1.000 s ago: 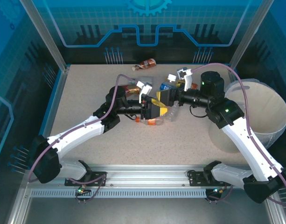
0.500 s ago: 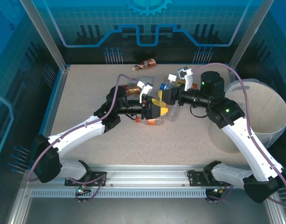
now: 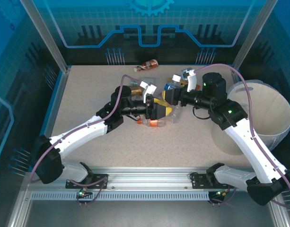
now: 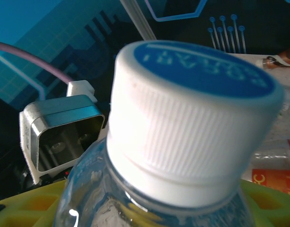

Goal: Put the plastic bottles in the bin

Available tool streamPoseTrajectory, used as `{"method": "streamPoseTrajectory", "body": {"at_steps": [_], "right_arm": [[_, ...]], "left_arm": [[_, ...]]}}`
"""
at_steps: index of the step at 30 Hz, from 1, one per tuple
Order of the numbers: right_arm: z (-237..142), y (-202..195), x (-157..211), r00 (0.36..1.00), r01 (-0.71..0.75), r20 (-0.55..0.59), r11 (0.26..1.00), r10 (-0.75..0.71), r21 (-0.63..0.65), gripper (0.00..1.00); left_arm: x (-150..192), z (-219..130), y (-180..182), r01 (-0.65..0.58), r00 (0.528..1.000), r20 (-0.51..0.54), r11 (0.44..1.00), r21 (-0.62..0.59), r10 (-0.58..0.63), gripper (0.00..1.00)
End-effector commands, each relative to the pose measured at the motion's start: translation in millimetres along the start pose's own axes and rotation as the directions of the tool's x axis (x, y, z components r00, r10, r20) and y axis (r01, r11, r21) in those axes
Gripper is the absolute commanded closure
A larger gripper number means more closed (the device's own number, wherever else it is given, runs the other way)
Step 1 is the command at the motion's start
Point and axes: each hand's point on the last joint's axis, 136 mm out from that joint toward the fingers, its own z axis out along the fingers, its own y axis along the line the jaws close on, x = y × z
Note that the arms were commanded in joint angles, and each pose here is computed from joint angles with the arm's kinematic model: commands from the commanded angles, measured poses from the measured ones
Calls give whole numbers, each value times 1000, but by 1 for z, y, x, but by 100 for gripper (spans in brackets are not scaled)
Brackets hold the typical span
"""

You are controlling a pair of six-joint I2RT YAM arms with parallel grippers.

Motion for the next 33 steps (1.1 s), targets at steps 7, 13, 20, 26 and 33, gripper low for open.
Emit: {"method": "streamPoseTrajectory", "body": {"at_steps": [7,13,20,26,33], "right_arm": [[-29,-28,-18,996,19,85,981,-36,192,61],[-62,-54,-28,985,6,160,938,-66,347,62],[-120,-78,-40,952,-30,271,840,-141,542,60],[-174,-84,-53,901,-76,372,760,-226,646,61],[-232,-99,-61,869,-123,368,576,-331,808,62]], "left_arm": [[-10,-11,19,-37,998,44,985,-167,45,1],[-19,-26,31,-36,992,105,959,-282,68,1],[-33,-53,52,35,972,226,921,-388,58,1],[-34,-71,68,105,955,295,896,-432,30,1],[-33,-94,89,166,938,345,822,-545,40,1]]}}
